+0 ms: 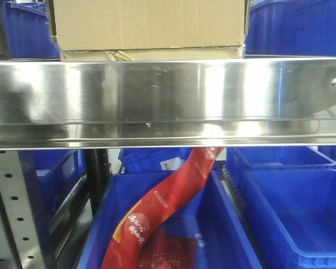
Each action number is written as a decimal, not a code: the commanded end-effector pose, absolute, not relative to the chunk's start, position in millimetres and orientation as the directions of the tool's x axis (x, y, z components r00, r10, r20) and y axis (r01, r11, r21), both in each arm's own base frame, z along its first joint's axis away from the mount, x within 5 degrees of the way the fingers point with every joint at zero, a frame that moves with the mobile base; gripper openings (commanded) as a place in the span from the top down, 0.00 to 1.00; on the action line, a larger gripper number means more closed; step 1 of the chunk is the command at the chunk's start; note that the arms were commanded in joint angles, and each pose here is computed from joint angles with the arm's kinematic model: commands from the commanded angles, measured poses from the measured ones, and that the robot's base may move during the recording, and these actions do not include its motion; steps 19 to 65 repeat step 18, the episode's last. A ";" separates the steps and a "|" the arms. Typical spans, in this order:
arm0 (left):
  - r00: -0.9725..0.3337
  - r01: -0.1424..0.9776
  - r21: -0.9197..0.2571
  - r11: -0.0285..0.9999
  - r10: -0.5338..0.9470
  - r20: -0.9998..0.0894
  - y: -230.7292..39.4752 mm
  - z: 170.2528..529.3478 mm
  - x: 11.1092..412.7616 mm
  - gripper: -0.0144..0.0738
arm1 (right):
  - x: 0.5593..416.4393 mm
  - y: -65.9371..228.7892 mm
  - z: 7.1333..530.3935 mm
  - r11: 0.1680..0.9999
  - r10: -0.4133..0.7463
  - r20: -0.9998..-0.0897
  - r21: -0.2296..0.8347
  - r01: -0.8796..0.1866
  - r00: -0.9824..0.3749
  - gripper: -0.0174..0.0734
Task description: Stack two boxes on right shelf middle
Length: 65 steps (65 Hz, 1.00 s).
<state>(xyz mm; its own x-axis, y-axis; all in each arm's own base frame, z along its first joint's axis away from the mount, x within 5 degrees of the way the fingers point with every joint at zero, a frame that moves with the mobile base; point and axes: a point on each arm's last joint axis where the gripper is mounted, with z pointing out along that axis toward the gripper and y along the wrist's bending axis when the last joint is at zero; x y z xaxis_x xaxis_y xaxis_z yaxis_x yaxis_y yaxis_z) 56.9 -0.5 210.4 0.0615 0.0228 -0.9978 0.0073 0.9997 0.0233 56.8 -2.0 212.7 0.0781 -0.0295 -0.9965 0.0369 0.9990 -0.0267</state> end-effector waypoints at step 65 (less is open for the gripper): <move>0.081 0.006 0.011 1.000 0.011 -0.997 -0.4 212.6 56.2 0.94 | 56.0 -2.2 214.7 0.999 -0.035 -0.994 -0.030 0.043 0.103 0.99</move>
